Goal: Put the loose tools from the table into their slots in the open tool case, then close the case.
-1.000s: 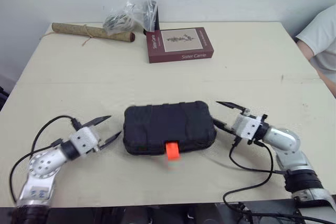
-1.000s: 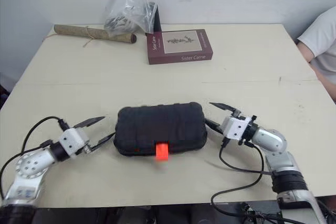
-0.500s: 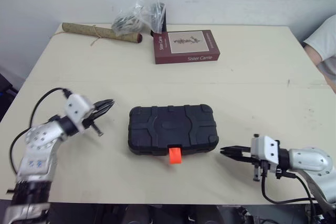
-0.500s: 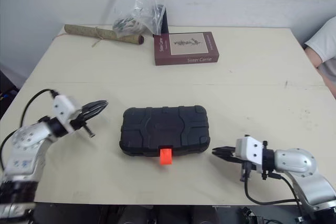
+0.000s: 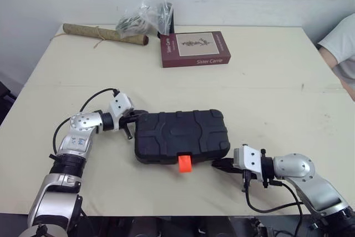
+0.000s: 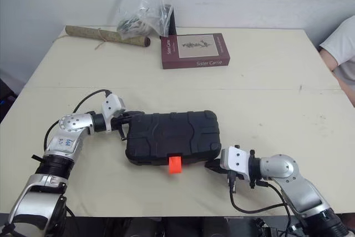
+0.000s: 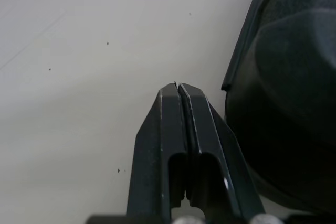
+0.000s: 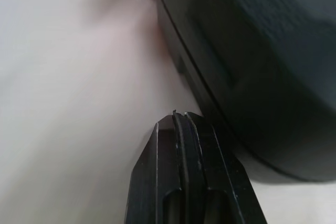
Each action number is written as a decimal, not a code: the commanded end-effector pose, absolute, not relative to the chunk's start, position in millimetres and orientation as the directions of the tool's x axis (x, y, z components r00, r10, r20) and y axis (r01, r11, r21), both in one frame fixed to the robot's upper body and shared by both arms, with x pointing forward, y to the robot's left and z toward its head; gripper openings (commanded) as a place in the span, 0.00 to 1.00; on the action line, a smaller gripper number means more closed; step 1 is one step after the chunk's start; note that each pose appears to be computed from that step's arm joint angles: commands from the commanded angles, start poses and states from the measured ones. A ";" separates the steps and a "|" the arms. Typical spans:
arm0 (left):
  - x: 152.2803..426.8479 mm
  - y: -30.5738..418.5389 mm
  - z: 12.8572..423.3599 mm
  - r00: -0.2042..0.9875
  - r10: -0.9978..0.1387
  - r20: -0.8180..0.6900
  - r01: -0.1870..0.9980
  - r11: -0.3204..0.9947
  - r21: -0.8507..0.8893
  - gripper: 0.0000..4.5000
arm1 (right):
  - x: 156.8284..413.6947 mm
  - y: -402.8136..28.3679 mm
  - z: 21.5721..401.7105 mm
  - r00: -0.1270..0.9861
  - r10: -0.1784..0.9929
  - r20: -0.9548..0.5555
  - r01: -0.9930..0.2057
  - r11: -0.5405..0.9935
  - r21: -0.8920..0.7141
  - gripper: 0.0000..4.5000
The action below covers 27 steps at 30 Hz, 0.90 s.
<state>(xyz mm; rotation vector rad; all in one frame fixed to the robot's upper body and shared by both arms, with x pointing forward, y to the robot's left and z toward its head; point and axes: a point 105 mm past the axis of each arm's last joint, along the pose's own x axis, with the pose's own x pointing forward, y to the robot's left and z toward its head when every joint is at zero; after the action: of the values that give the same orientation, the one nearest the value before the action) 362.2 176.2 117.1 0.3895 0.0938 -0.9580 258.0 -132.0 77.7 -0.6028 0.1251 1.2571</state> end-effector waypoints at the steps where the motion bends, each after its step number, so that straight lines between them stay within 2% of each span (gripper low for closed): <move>1: 342.8 170.6 124.9 0.526 -0.828 -0.197 0.840 0.468 0.275 0.00 | 294.6 -148.4 77.6 0.456 0.789 -0.412 -0.855 0.258 -0.451 0.02; 7: 318.9 174.9 128.1 0.536 -0.828 -0.166 0.830 0.482 0.281 0.00 | 344.6 -144.5 89.0 0.535 0.766 -0.358 -0.788 0.300 -0.537 0.02; 12: 310.4 169.2 137.3 0.554 -0.824 -0.119 0.816 0.509 0.275 0.00 | 358.6 -148.4 96.8 0.549 0.764 -0.338 -0.775 0.314 -0.548 0.02; 16: 308.7 172.2 164.4 0.559 -0.828 -0.031 0.800 0.529 0.283 0.00 | 350.4 -167.2 104.8 0.552 0.758 -0.347 -0.779 0.321 -0.538 0.02; 19: 301.6 163.7 191.3 0.471 -0.882 0.026 0.847 0.461 0.265 0.00 | 338.3 -183.8 123.5 0.577 0.756 -0.308 -0.764 0.367 -0.530 0.02; 22: 295.9 124.5 194.5 0.311 -0.949 -0.039 0.918 0.290 0.270 0.00 | 317.2 -175.5 154.6 0.560 0.805 -0.197 -0.765 0.411 -0.495 0.02; 27: 316.7 75.7 172.2 0.253 -0.957 -0.144 0.934 0.203 0.293 0.00 | 299.5 -135.9 168.6 0.497 0.854 -0.153 -0.805 0.389 -0.448 0.02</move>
<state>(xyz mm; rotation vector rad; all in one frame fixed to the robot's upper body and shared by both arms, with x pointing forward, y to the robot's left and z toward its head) 309.4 81.9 184.5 0.2844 -0.1157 -1.3303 305.4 -149.6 158.4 -0.5227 -0.0770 1.0359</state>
